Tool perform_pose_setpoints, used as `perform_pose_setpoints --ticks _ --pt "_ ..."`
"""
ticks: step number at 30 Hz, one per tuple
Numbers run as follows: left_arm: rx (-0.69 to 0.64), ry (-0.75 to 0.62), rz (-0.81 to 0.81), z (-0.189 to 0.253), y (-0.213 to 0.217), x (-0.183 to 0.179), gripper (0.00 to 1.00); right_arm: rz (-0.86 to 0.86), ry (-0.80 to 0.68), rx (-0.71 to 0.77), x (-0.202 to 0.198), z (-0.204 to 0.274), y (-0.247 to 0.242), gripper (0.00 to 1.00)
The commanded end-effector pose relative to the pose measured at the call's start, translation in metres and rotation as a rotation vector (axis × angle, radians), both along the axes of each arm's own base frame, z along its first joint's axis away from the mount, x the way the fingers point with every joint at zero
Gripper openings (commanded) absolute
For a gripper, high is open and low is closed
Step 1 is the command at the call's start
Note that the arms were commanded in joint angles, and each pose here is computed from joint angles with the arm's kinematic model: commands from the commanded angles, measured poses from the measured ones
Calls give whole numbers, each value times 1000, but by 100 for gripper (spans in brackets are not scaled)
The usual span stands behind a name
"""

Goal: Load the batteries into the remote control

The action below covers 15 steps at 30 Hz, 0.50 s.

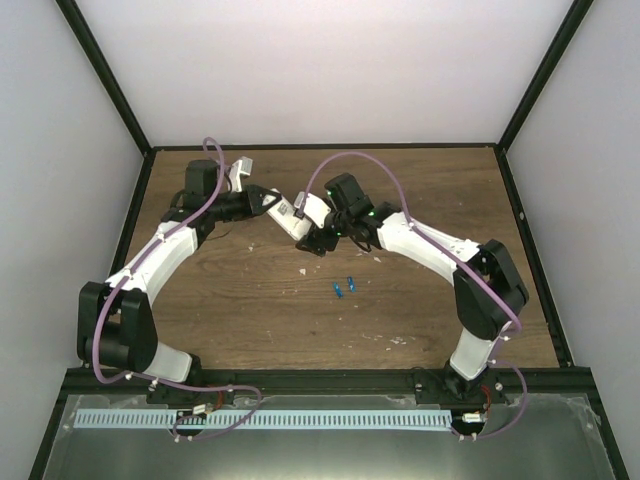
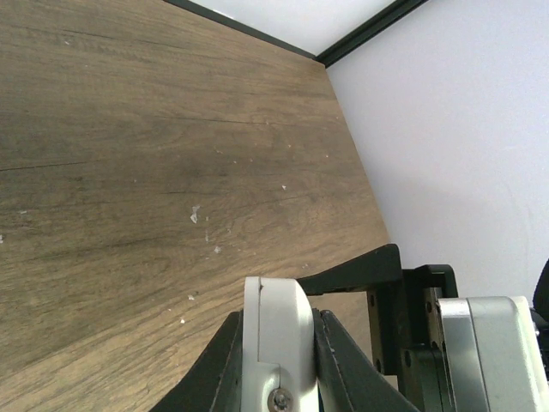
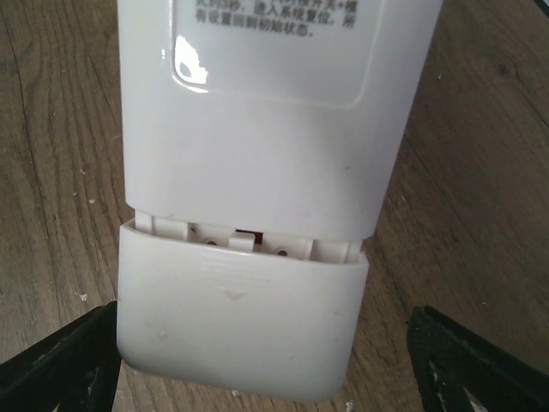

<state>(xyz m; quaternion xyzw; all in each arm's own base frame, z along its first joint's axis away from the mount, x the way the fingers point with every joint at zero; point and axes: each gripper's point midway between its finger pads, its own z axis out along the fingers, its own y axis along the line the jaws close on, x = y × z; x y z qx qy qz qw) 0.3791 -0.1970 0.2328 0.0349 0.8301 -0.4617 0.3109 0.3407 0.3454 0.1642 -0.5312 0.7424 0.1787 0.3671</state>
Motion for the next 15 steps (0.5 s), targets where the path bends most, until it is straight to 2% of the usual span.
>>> perform_pose_setpoints --ticks 1,15 --pt "-18 -46 -9 12 -1 3 0 19 -25 30 6 16 8 81" --pt "-19 -40 -10 10 -2 5 0 35 -33 46 7 21 12 67"
